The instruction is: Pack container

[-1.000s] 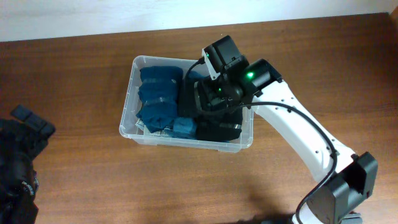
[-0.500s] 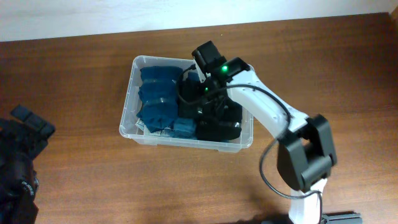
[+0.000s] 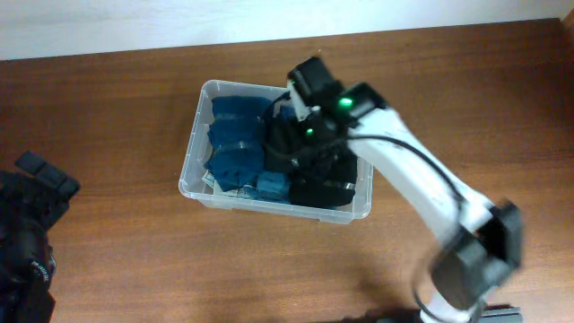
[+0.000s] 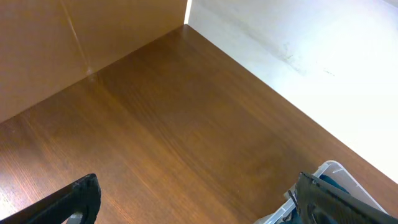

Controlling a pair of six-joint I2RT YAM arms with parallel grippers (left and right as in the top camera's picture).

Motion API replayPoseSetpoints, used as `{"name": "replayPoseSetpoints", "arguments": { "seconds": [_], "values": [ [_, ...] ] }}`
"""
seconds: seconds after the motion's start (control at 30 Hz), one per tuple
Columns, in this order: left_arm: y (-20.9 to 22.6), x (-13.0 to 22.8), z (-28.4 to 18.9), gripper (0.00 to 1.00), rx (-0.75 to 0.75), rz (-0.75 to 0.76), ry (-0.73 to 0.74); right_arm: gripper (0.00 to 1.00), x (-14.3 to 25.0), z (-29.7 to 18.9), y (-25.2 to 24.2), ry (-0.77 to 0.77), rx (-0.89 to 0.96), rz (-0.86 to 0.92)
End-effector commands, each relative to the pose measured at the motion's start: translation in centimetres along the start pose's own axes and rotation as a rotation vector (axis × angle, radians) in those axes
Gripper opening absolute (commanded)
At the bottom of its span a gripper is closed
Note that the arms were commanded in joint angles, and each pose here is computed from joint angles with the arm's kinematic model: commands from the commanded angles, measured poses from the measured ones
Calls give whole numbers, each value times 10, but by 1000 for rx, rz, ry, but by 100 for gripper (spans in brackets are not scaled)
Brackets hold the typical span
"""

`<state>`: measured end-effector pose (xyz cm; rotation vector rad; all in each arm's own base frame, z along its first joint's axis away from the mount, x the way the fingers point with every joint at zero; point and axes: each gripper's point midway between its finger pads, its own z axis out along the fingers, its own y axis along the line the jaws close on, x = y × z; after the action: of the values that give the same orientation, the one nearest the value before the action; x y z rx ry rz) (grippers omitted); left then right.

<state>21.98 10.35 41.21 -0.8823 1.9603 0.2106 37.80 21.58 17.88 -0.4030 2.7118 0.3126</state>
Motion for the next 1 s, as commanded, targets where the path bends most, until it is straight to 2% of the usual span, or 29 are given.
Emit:
{"name": "replayPoseSetpoints", "arguments": {
  "seconds": [0.0, 0.13, 0.4, 0.53, 0.73, 0.97],
  "values": [
    [1, -2, -2, 100, -1, 12, -6, 99, -17, -102, -4, -251, 18, 5],
    [1, -2, -2, 99, -1, 12, -6, 98, -7, -179, -6, -419, 23, 1],
    [1, -2, -2, 99, -1, 12, -6, 98, 31, -291, -65, -694, 318, 91],
    [1, -2, -2, 99, -1, 12, -6, 99, 62, -344, -94, -820, 459, 169],
    [1, -2, -2, 99, -1, 12, -6, 98, 118, -368, -110, -805, 536, 110],
    [1, -2, -2, 99, -1, 12, -6, 99, 153, -345, -128, -780, 539, 228]
  ]
}}
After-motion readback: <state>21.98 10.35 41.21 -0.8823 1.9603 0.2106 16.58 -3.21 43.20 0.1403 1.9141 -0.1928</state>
